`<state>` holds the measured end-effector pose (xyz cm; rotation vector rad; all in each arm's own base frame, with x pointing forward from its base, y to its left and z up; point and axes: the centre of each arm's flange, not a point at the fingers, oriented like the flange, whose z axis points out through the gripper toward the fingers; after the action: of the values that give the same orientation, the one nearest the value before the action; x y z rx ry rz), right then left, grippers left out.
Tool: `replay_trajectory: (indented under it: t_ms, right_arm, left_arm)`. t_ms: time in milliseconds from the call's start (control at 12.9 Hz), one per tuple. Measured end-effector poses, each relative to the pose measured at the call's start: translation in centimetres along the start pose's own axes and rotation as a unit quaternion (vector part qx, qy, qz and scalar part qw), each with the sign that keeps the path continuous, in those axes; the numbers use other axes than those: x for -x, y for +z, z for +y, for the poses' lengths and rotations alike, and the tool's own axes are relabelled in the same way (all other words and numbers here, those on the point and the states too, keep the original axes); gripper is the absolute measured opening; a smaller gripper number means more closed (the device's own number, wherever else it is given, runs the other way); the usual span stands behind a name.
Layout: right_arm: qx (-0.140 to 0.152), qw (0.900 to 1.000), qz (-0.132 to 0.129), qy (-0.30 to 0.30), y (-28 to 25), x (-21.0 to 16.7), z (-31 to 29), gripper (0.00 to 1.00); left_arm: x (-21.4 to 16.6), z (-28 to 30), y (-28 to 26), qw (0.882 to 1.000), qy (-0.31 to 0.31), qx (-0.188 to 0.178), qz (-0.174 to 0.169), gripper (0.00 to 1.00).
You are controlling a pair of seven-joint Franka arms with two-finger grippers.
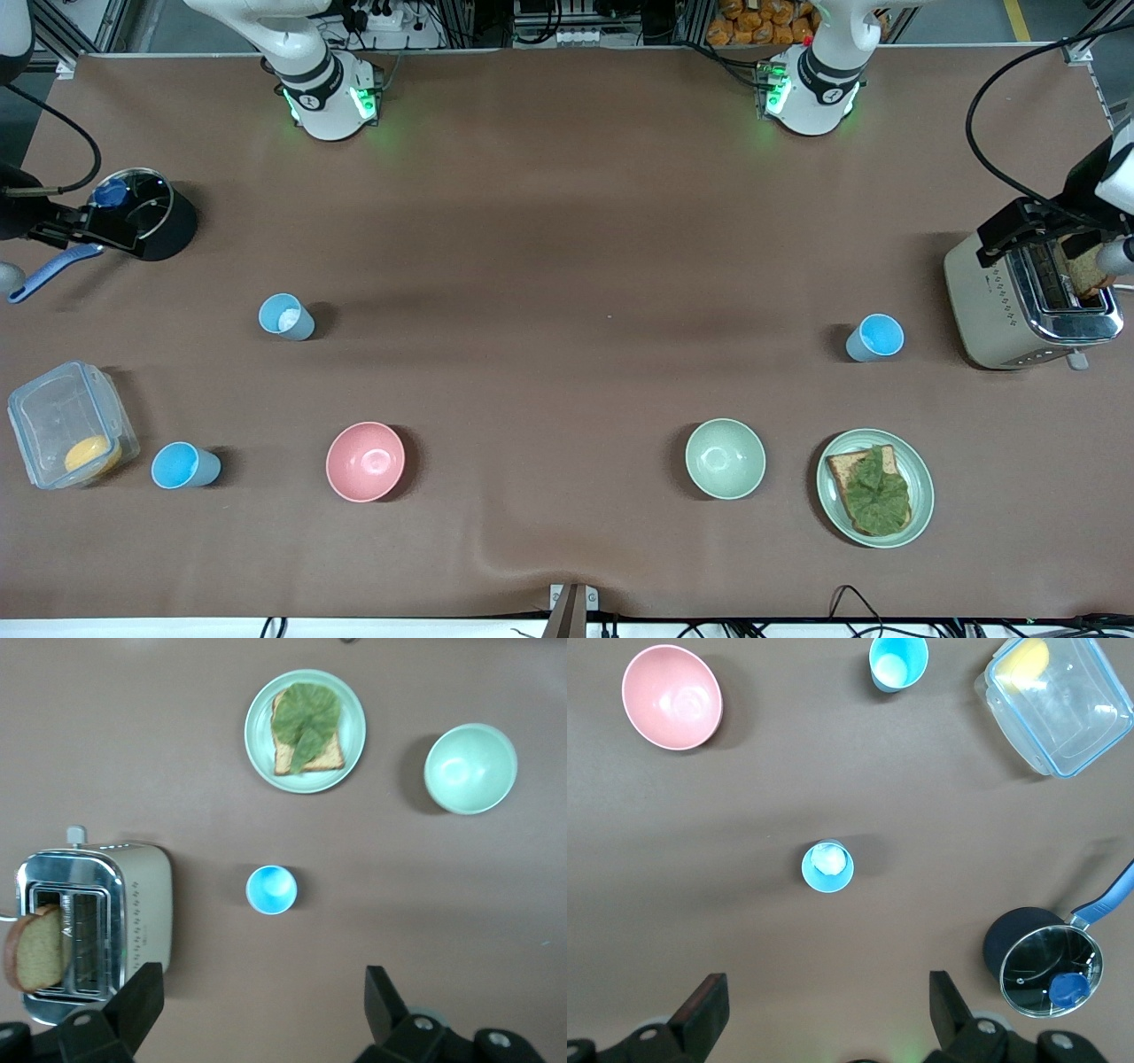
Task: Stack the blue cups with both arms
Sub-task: 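Move the left gripper toward the blue cup beside the toaster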
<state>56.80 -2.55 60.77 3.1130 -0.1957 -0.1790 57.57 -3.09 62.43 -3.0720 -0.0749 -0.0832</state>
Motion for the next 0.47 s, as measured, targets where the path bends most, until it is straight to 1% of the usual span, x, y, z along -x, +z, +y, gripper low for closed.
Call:
replay_trajectory:
  t_ms: [155, 310, 388, 465]
  right_arm:
    - [-0.002, 1.000, 0.004, 0.002, -0.4, 0.0, 0.0, 1.00]
    - [-0.003, 1.000, 0.005, 0.002, -0.5, 0.0, -0.1, 1.00]
    - [-0.004, 1.000, 0.004, 0.002, -0.5, 0.0, -0.1, 1.00]
    - [-0.004, 1.000, 0.004, 0.002, -0.4, 0.0, -0.1, 1.00]
  left_arm:
    - [-1.2, -1.3, 4.9, 1.000, 0.005, -0.002, -0.030, 1.00]
    - [-3.1, -3.3, 11.3, 0.998, 0.003, 0.001, -0.058, 1.00]
    - [-3.8, -4.0, 14.2, 0.998, -0.002, 0.003, -0.066, 1.00]
    - [-4.3, -4.9, 16.9, 0.998, -0.010, 0.007, -0.066, 1.00]
